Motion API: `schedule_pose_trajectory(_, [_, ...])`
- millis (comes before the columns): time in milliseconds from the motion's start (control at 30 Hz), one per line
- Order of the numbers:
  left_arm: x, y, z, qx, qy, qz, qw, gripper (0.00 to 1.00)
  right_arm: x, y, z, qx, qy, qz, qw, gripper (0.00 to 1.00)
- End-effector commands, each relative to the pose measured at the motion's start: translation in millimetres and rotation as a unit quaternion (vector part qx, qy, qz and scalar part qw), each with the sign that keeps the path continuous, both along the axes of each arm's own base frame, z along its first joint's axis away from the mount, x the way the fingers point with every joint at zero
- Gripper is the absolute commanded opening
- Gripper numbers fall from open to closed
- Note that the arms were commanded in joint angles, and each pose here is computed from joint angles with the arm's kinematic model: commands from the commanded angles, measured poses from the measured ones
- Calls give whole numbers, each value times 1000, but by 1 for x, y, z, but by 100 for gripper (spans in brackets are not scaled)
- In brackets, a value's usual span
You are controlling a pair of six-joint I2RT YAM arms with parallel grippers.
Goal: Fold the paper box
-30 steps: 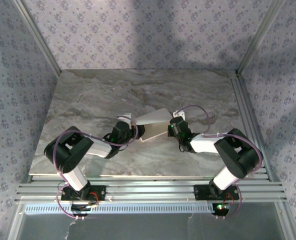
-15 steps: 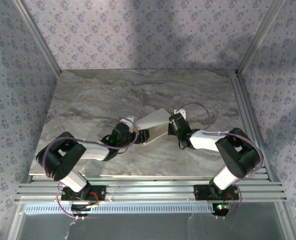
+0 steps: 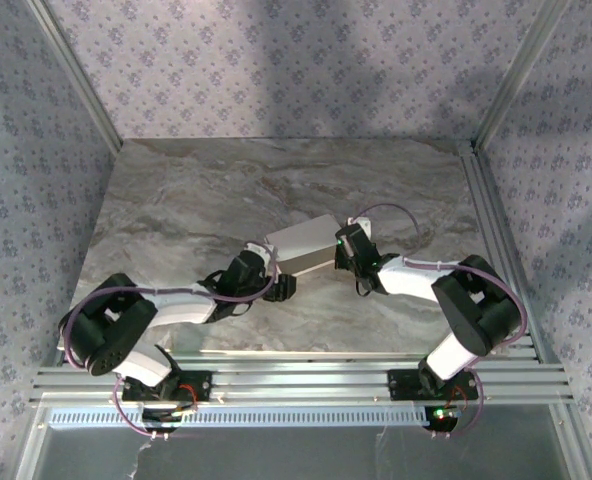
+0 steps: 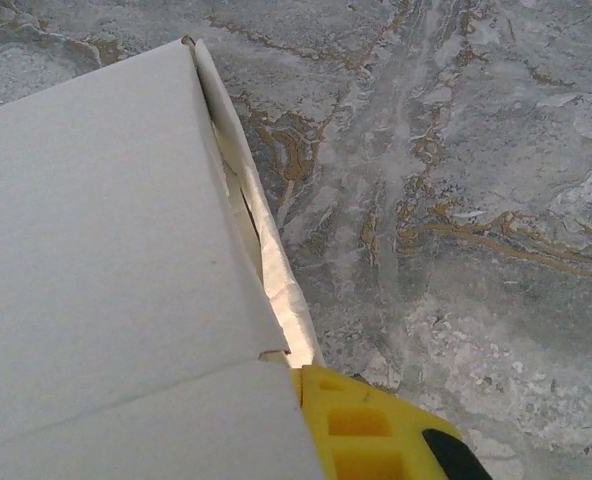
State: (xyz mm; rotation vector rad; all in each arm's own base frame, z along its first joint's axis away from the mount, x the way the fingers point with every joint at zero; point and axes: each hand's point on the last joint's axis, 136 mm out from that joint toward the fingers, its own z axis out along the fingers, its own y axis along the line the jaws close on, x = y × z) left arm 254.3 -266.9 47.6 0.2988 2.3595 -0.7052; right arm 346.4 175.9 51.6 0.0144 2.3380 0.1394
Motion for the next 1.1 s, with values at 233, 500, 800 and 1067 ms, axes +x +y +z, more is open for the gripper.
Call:
schedule_pose_trajectory(233, [-23, -9, 12, 18, -7, -31, 999, 81, -3, -4, -11, -9, 33, -20, 999, 0])
schedule_pose_trajectory(500, [-50, 19, 61, -81, 39, 49, 995, 71, -3, -3, -16, -8, 35, -18, 999, 0])
schedule_pose_trajectory(800, [-25, 85, 139, -208, 30, 188, 959, 60, -4, -5, -19, -9, 39, -14, 999, 0])
schedule_pose_trajectory(1067, [21, 57, 138, -213, 94, 217, 948, 56, -5, -4, -22, -6, 44, -10, 999, 0])
